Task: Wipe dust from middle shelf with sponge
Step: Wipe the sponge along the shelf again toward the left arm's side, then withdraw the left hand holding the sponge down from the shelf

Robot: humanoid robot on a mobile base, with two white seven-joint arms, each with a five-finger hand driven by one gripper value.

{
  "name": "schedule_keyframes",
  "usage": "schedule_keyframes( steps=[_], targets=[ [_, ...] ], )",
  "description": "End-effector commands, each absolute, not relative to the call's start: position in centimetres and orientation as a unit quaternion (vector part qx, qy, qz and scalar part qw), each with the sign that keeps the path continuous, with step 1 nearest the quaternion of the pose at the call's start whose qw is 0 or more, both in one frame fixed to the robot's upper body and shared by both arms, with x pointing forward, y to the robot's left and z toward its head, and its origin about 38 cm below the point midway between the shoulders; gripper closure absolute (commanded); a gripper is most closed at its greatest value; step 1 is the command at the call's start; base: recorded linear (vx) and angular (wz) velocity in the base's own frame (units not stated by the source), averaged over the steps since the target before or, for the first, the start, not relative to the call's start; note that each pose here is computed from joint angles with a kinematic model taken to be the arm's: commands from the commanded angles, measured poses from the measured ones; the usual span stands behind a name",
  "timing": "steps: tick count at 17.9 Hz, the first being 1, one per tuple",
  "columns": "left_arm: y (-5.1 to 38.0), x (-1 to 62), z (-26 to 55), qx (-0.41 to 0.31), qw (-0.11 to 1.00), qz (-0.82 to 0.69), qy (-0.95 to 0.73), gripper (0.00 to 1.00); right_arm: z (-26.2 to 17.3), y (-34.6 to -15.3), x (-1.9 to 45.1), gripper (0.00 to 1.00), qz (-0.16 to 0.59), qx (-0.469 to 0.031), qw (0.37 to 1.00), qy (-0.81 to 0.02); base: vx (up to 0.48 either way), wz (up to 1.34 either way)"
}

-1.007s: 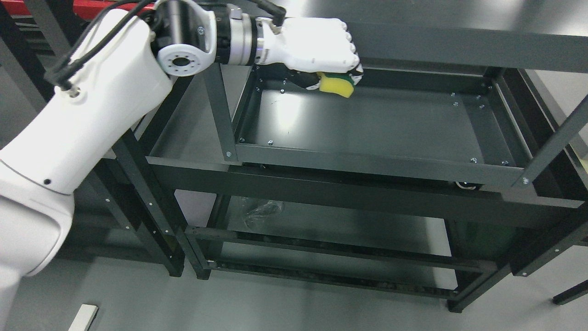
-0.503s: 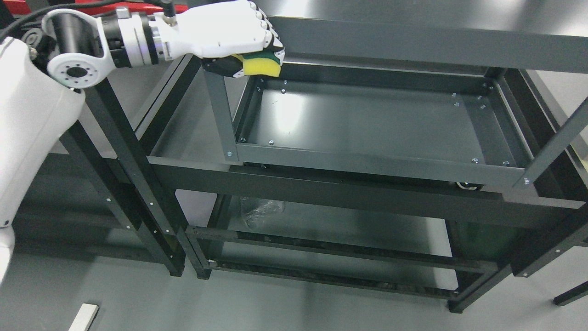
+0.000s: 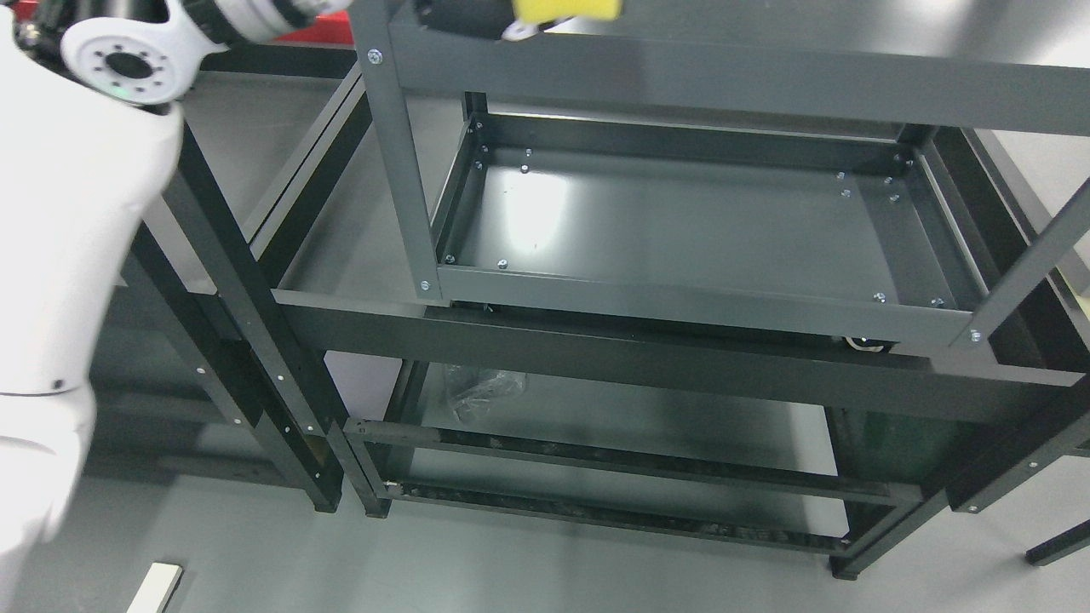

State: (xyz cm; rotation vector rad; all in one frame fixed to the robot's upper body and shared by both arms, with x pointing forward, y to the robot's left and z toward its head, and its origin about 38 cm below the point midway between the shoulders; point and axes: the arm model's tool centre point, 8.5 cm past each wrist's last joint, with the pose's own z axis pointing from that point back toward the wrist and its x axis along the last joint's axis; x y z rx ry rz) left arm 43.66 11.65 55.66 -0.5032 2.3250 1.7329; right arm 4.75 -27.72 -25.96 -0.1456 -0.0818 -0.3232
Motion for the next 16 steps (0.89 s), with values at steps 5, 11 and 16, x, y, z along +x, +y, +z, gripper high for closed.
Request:
schedule_keyframes(
  steps=[5,11,16],
  targets=[
    [-1.9,42.1,37.0,0.155,-0.022,0.489,0.858,0.98,-25.9,-28.7,4.6,0.0,-0.161,-0.076,0.984,-0.014,0.0,0.0],
    [-0.4,40.0,16.3,0.276,-0.289,0.407,0.821,0.96,-25.9,-28.7,4.6,0.0,-0.161,-0.076,0.984,-0.014,0.0,0.0],
    [12.1,43.2,12.0,0.155,-0.445,0.227,0.853,0.96,-25.9,-28.7,4.6,0.0,-0.161,-0.076,0.984,-0.014,0.0,0.0]
  ],
)
